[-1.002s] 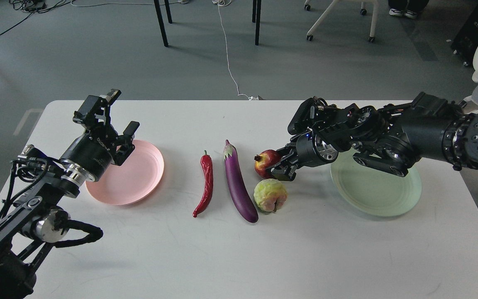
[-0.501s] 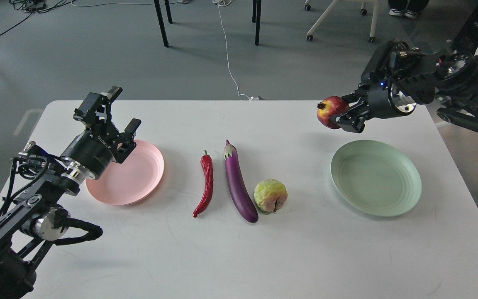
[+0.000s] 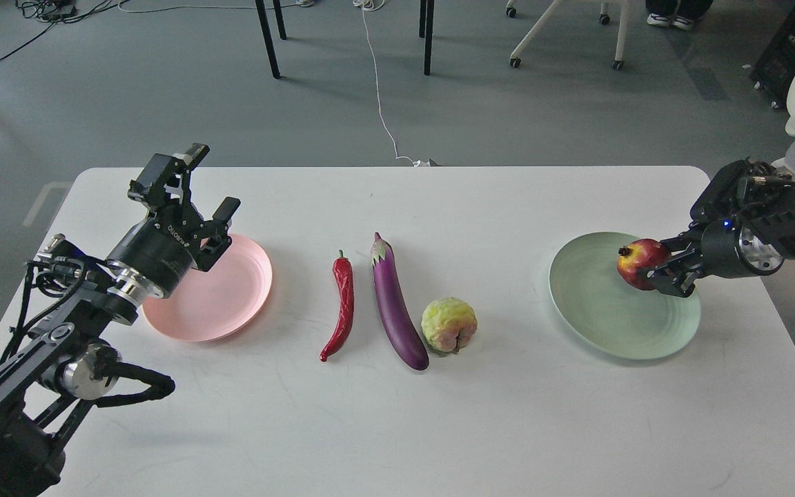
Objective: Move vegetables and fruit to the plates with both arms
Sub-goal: 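Carry the red apple onto the green plate and release it, then move the right gripper to the yellow-green peach and grasp it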
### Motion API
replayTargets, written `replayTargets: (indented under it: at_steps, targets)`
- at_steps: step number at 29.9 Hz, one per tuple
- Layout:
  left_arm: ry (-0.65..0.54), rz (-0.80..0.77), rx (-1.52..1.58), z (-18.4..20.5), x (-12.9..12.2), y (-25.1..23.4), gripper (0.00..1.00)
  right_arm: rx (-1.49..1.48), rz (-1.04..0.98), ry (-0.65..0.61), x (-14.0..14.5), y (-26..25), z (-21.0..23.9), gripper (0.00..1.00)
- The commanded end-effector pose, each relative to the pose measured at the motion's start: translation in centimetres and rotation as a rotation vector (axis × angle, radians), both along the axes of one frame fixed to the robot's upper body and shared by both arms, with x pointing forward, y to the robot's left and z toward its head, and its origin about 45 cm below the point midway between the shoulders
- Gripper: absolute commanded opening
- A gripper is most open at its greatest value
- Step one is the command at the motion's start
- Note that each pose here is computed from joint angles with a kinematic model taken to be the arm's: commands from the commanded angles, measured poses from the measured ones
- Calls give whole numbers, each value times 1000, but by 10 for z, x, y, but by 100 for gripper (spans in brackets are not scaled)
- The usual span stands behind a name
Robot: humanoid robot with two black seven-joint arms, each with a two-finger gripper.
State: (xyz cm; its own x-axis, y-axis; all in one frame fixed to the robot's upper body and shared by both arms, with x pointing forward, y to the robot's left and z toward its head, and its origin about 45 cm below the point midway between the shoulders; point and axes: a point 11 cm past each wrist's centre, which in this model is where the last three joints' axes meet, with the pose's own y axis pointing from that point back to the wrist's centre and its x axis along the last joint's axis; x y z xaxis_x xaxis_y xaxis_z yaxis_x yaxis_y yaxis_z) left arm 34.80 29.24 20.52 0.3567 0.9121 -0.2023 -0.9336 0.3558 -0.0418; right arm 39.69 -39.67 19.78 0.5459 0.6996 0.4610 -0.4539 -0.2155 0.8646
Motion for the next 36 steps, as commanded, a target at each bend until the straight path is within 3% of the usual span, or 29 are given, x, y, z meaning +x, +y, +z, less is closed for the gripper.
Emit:
replayTargets:
  at_steps: [1,8,14,23,36]
  targets:
    - [-3,0,2,1,0,1,100,15,11,-27,4,2,3,94]
    - [-4,-11,2,2,0,1,100,56,70,-87,21,32,39,96]
    - [-12,-18,3,5,-1,-1,100,206,247,-8,7,144,70,96]
    - [-31,-25,16,13,-5,1,100,148,460,112,-12,240,25,96]
    - [-40,-23,35,19,-6,8,100,146,492,187,-30,279,-15,93]
